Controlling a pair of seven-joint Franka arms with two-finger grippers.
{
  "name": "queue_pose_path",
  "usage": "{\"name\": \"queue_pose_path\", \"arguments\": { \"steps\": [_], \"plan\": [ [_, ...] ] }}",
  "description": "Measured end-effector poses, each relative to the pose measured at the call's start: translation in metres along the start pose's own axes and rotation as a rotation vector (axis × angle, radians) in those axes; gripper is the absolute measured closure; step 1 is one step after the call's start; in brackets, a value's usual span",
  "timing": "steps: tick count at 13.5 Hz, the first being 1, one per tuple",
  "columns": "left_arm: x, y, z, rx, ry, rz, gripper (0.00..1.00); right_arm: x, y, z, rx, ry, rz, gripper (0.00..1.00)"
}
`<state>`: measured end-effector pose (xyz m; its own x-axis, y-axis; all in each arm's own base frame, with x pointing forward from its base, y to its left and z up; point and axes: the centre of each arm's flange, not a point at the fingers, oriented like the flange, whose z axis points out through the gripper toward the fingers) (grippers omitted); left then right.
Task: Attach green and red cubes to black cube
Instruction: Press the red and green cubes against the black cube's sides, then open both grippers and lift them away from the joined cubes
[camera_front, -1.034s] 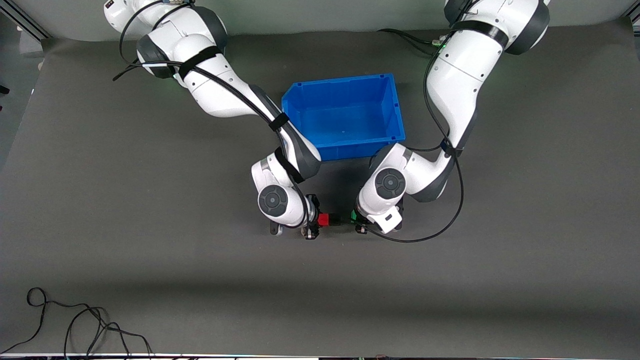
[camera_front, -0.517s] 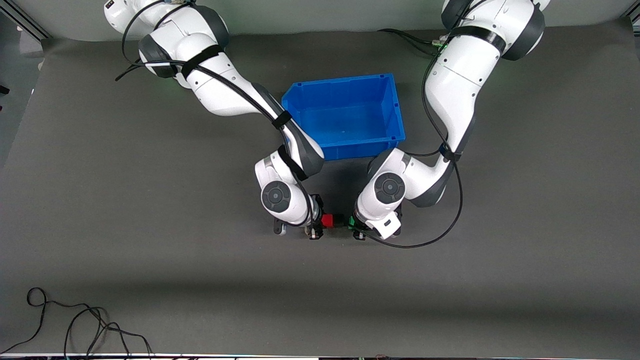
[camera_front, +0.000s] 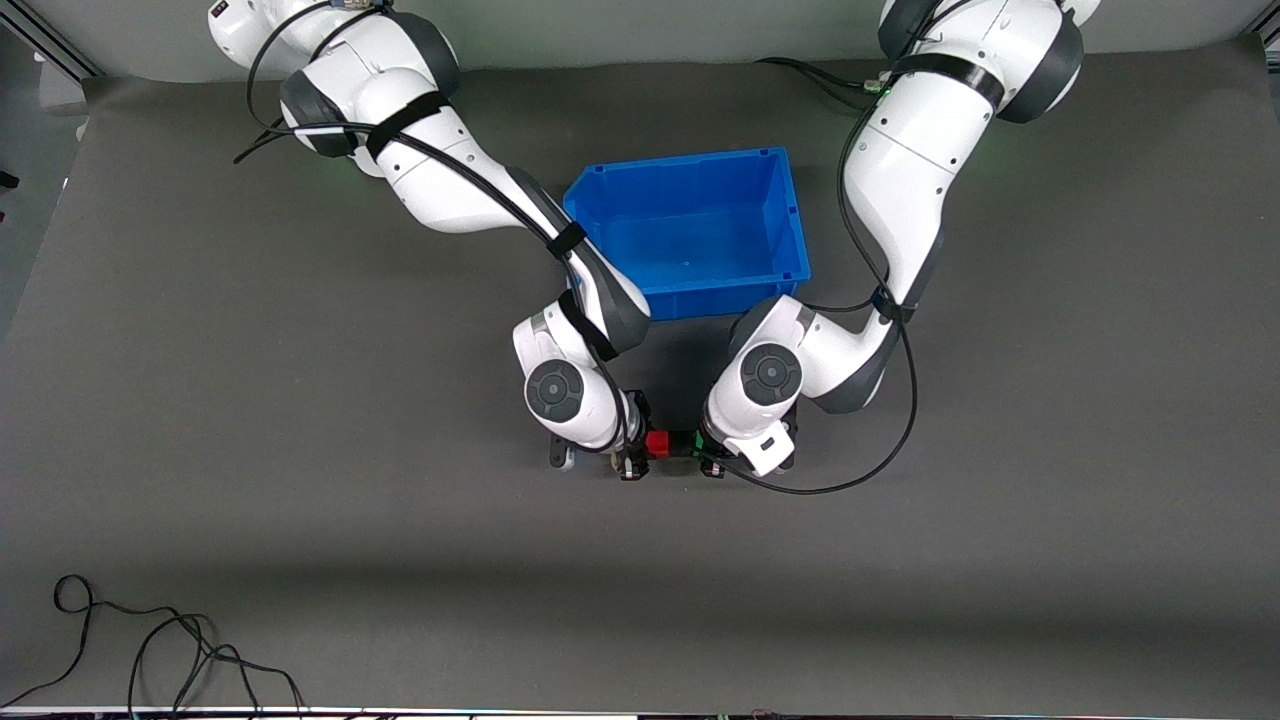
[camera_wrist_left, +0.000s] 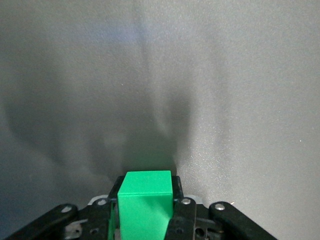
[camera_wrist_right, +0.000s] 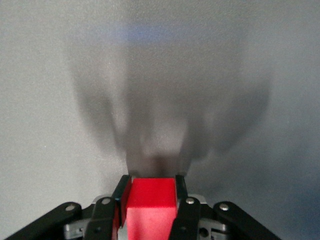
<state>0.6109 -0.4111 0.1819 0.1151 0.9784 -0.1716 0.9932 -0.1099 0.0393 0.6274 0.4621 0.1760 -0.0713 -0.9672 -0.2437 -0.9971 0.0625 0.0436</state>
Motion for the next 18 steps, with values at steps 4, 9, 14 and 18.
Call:
{"name": "queue_pose_path", "arguments": {
  "steps": [4, 9, 14, 18],
  "plan": [
    [0.001, 0.002, 0.000, -0.005, 0.004, 0.004, 0.59, -0.003, 0.000, -0.003, 0.005, -0.006, 0.003, 0.26],
    [0.001, 0.002, 0.001, -0.015, 0.027, 0.031, 0.22, -0.010, -0.009, -0.026, 0.036, -0.029, 0.000, 0.00],
    [0.032, 0.031, -0.031, -0.032, 0.095, 0.036, 0.00, -0.013, -0.033, -0.151, 0.153, -0.053, -0.053, 0.00],
    [0.123, 0.078, -0.148, -0.019, 0.130, 0.056, 0.00, 0.036, -0.033, -0.247, 0.153, -0.004, -0.138, 0.00]
  ]
}}
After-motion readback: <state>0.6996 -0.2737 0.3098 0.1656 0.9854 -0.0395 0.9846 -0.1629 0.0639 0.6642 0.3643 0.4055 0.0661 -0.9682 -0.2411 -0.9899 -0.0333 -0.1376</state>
